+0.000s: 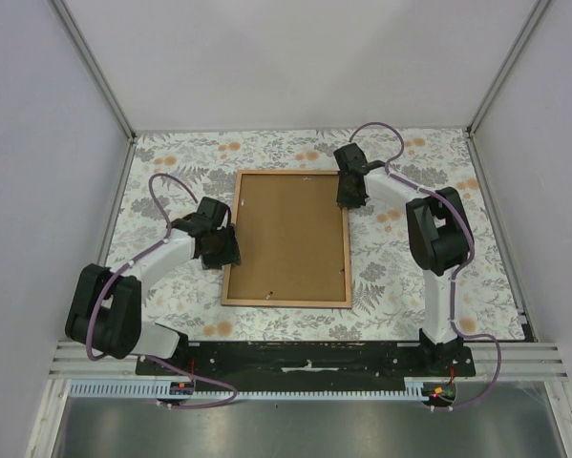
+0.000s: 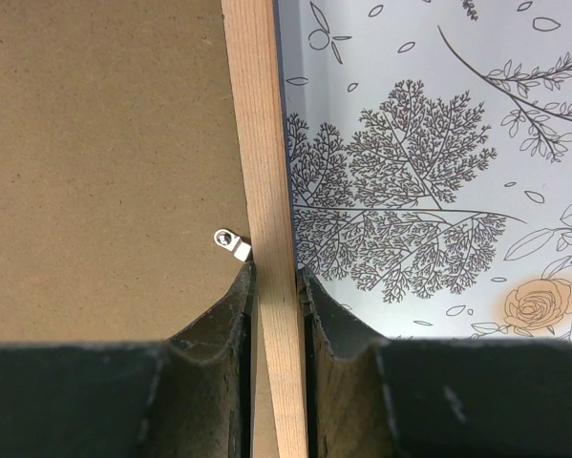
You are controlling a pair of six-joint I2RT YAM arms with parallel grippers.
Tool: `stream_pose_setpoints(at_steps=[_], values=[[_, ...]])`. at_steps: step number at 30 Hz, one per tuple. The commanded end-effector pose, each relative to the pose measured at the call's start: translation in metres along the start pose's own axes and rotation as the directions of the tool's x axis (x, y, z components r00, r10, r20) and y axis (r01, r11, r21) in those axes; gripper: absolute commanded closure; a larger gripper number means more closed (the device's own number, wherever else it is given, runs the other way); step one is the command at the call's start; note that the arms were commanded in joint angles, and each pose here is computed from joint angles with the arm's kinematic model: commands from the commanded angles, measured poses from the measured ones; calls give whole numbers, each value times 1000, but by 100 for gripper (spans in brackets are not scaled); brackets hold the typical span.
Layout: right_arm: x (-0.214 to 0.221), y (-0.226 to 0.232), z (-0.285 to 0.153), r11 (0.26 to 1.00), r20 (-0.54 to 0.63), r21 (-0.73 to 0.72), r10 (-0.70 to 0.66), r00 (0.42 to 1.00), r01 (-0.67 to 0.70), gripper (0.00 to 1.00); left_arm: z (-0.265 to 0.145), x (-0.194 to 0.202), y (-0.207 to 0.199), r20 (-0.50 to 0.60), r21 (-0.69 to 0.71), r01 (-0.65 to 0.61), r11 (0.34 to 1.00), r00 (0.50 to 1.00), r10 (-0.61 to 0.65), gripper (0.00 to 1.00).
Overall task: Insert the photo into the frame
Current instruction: Press the fastener onto the backboard.
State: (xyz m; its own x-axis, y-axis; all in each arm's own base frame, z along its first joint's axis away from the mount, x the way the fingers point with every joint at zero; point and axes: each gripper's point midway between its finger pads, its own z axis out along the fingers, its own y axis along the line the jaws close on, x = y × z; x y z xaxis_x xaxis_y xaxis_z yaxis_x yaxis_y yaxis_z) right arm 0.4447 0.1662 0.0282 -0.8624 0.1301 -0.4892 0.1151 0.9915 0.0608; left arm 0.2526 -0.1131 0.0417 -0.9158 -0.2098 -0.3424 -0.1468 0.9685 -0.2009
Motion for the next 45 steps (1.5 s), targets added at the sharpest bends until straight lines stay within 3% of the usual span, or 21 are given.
stream_pose_setpoints(at_steps=[1,17,32,39,45], values=[[24,-18,6,998,-72,42,-34,997,37,96,3,-6,1,6,-35,-60,998,998,60,39],[21,-14,3,1000,-68,7,-23,997,24,98,24,-6,15,5,-135,4,991,1000,-3,55],[20,-14,2,1000,-68,-6,-30,997,30,99,25,-17,32,191,-191,241,952,960,-205,69],[20,-12,1,999,-67,-15,-34,997,33,99,29,-18,26,211,-135,256,957,951,-224,70],[22,-11,0,999,-72,-27,-36,997,34,100,30,-16,23,230,-96,317,944,929,-289,64]])
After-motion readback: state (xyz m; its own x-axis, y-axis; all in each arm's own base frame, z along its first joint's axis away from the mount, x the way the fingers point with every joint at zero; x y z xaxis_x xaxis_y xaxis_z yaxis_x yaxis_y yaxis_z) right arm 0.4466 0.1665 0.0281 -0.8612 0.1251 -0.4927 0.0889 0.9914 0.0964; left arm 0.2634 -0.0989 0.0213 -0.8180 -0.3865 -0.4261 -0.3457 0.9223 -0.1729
